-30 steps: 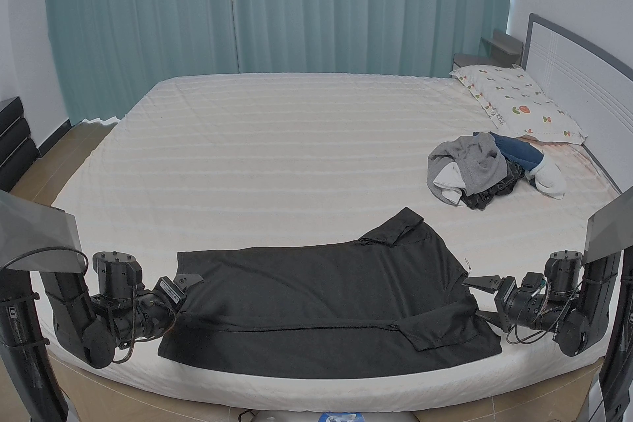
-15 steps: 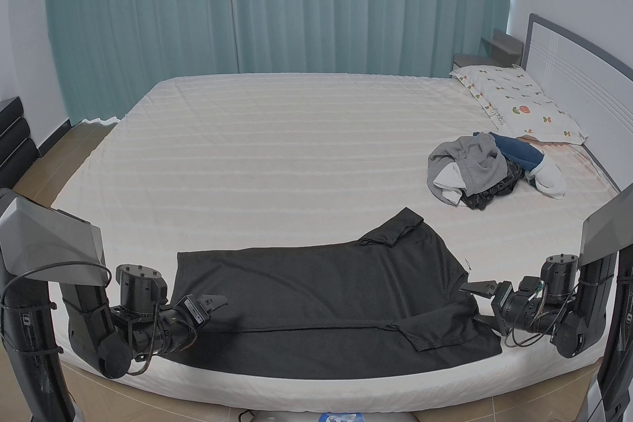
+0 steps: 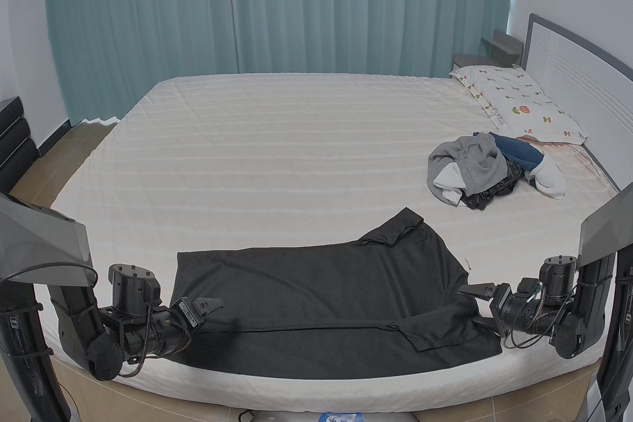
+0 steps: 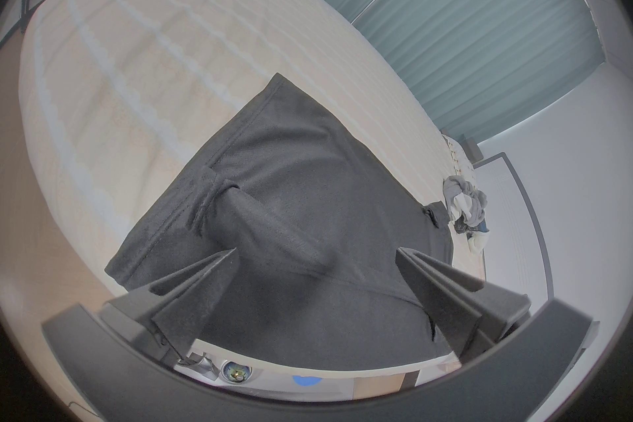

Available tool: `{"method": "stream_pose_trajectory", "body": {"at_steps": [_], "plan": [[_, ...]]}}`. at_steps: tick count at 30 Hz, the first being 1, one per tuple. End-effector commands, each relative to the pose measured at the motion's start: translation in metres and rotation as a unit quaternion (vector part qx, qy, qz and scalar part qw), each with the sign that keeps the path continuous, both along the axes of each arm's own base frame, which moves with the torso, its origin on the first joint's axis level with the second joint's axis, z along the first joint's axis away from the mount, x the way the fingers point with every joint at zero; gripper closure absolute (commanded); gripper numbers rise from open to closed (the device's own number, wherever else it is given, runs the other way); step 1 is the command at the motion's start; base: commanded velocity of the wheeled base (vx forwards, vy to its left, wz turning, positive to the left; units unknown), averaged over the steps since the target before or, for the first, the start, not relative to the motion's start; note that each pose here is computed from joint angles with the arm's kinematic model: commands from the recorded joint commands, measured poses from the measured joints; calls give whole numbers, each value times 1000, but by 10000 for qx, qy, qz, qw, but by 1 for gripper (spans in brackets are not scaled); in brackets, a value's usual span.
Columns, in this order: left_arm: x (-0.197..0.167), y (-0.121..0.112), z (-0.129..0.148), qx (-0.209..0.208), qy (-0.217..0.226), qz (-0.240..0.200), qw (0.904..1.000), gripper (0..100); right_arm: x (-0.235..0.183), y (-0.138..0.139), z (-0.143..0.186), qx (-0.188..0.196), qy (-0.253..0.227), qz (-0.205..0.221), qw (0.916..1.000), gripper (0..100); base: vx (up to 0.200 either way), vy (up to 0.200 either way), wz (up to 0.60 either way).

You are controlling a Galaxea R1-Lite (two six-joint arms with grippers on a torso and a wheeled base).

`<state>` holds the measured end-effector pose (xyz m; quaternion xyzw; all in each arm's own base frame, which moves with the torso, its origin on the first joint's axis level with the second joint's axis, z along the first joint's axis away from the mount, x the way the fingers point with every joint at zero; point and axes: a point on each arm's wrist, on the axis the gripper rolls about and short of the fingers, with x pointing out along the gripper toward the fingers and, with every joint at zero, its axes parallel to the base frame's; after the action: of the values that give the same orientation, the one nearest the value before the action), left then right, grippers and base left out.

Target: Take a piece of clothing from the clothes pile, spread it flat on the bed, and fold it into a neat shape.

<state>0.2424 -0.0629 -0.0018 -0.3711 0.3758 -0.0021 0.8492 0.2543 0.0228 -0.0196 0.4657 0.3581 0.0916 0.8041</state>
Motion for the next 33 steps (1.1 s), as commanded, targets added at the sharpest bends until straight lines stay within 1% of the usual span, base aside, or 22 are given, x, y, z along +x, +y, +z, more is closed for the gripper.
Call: {"method": "stream_pose_trajectory", "body": {"at_steps": [1, 7, 11, 14, 18, 21, 23, 24, 25, 31, 33], "plan": [[-1, -2, 2, -1, -29, -43, 10000, 0, 0, 1, 0, -5, -20, 13, 10000, 0, 0, 0, 0], [1, -4, -11, 180, 218, -167, 9995, 0, 0, 3, -2, -26, 3, 47, 10000, 0, 0, 0, 0], [6, -5, -18, 211, 272, -172, 9993, 0, 0, 3, -2, -22, -4, 53, 10000, 0, 0, 0, 0], [16, -3, -23, 262, 215, -112, 9994, 0, 0, 3, -2, -16, -1, 49, 10000, 0, 0, 0, 0], [38, 4, -27, 323, 10, 178, 9993, 0, 0, 3, -2, -20, -9, 43, 10000, 0, 0, 0, 0], [53, 13, -24, 293, -193, 558, 9978, 0, 0, 3, -2, -26, -12, 47, 10000, 0, 0, 0, 0], [58, 16, -22, 130, -246, 780, 9966, 0, 0, 3, -2, -26, -12, 47, 10000, 0, 0, 0, 0], [61, 18, -20, -40, -260, 957, 9951, 0, 0, 3, -2, -26, -12, 47, 10000, 0, 0, 0, 0], [62, 19, -18, -130, -298, 1041, 9940, 0, 0, 3, -2, -26, -5, 47, 10000, 0, 0, 0, 0], [62, 24, -15, -187, -331, 1164, 9925, 0, 0, 3, -2, -26, -5, 47, 10000, 0, 0, 0, 0], [66, 31, -13, -199, -424, 1298, 9904, 0, 0, 3, -2, -26, -5, 47, 10000, 0, 0, 0, 0]]}}
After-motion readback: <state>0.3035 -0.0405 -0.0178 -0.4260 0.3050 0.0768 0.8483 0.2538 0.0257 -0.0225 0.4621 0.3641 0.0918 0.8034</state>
